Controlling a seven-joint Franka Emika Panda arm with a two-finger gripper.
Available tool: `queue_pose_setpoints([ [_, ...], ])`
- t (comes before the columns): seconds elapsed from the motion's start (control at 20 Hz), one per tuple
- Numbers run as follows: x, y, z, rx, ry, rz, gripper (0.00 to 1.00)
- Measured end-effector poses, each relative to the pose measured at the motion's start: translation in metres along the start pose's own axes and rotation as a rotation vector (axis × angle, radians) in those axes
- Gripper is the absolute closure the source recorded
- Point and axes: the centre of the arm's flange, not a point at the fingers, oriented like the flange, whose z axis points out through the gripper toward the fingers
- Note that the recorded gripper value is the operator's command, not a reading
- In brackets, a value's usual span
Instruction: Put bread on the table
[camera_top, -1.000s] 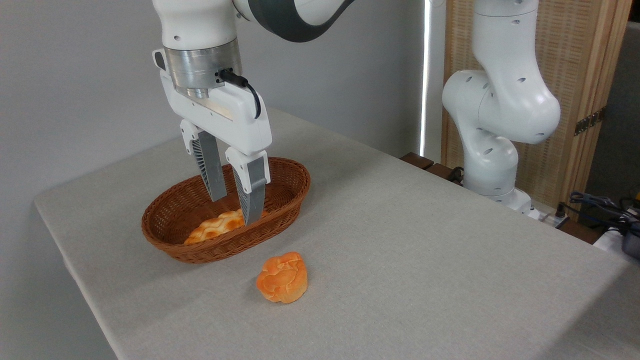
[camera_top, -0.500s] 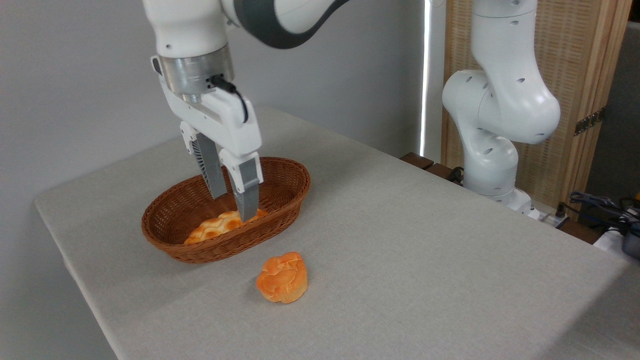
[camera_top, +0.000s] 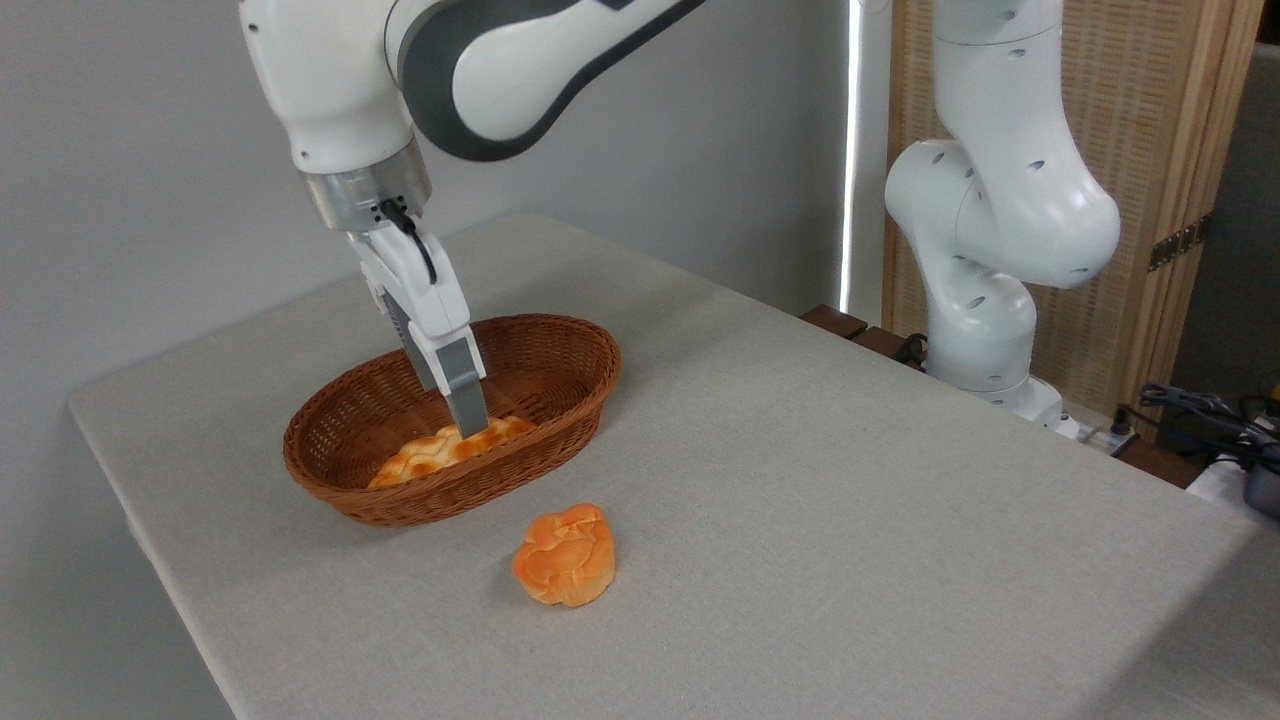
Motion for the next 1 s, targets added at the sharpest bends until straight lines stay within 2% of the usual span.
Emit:
queue_pose_setpoints([
  [0.2, 0.009, 0.005, 0.012, -0.032, 0.009, 0.006, 0.00],
  [0.6, 0.026, 0.002, 0.041, -0.039, 0.021, 0.020, 0.00],
  [1.0, 0.029, -0.002, 0.054, -0.051, 0.011, 0.018, 0.00],
])
